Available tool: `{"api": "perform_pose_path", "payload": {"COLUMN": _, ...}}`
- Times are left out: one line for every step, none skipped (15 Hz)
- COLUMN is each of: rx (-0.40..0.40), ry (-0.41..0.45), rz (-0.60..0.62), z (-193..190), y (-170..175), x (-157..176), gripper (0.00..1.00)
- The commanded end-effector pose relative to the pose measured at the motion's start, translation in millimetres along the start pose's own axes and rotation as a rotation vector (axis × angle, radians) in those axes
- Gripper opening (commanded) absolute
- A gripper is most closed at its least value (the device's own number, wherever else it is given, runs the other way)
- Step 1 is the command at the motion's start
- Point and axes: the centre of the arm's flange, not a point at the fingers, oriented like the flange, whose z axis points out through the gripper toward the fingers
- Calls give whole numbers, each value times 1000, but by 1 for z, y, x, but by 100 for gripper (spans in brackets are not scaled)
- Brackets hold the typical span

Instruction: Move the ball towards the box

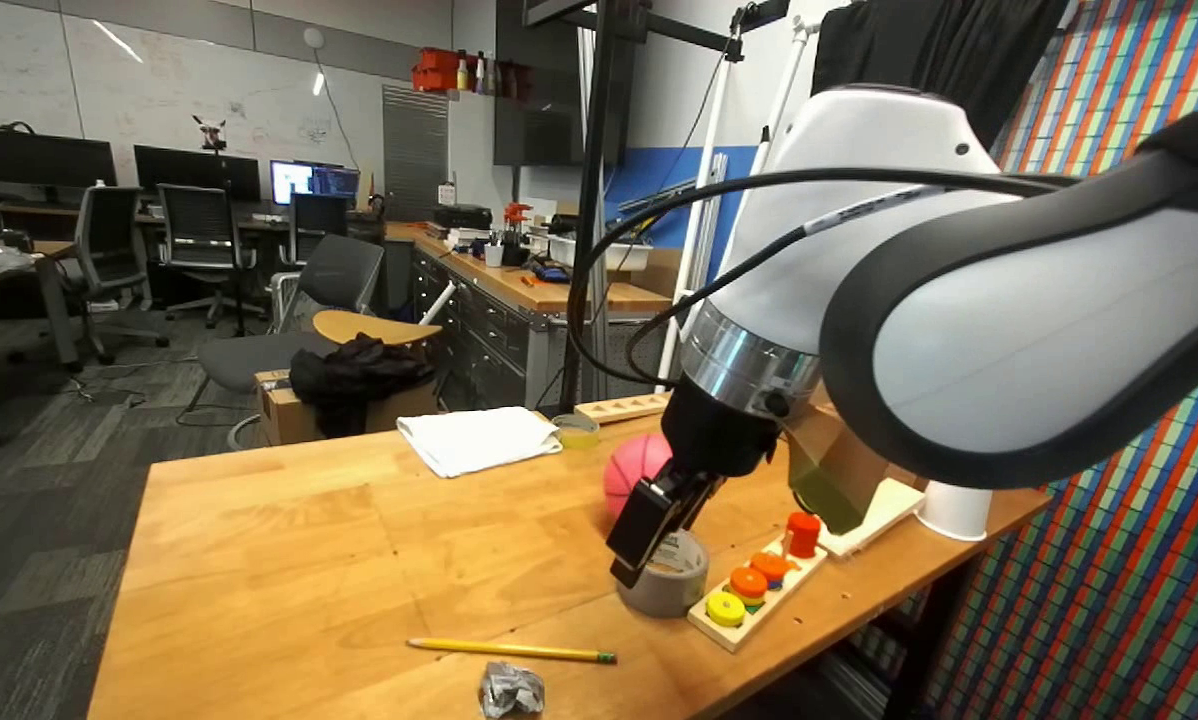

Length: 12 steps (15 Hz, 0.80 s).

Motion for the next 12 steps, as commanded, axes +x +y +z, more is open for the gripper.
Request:
{"api": "perform_pose_path", "payload": {"rx": 49, "ry": 7, "rz": -42, "z": 15, "y": -1, "x": 20, "gripper": 100}}
{"api": "perform_pose_path", "payload": {"rx": 63, "ry": 6, "rz": -63, "z": 17, "y": -6, "x": 28, "gripper": 100}}
{"api": "perform_pose_path", "payload": {"rx": 76, "ry": 7, "rz": -85, "z": 17, "y": -13, "x": 34, "gripper": 100}}
{"api": "perform_pose_path", "payload": {"rx": 84, "ry": 7, "rz": -110, "z": 19, "y": -22, "x": 42, "gripper": 100}}
{"api": "perform_pose_path", "payload": {"rx": 99, "ry": 10, "rz": -137, "z": 18, "y": -32, "x": 50, "gripper": 100}}
{"api": "perform_pose_path", "payload": {"rx": 118, "ry": 17, "rz": -164, "z": 16, "y": -43, "x": 59, "gripper": 100}}
{"api": "perform_pose_path", "payload": {"rx": 132, "ry": 22, "rz": -187, "z": 16, "y": -53, "x": 67, "gripper": 100}}
{"api": "perform_pose_path", "payload": {"rx": 146, "ry": 27, "rz": -212, "z": 15, "y": -63, "x": 75, "gripper": 100}}
{"api": "perform_pose_path", "payload": {"rx": 158, "ry": 30, "rz": -231, "z": 14, "y": -71, "x": 82, "gripper": 100}}
{"api": "perform_pose_path", "payload": {"rx": 166, "ry": 32, "rz": -248, "z": 16, "y": -77, "x": 90, "gripper": 100}}
{"api": "perform_pose_path", "payload": {"rx": 173, "ry": 33, "rz": -261, "z": 17, "y": -82, "x": 98, "gripper": 100}}
{"api": "perform_pose_path", "payload": {"rx": 180, "ry": 31, "rz": -272, "z": 19, "y": -84, "x": 105, "gripper": 100}}
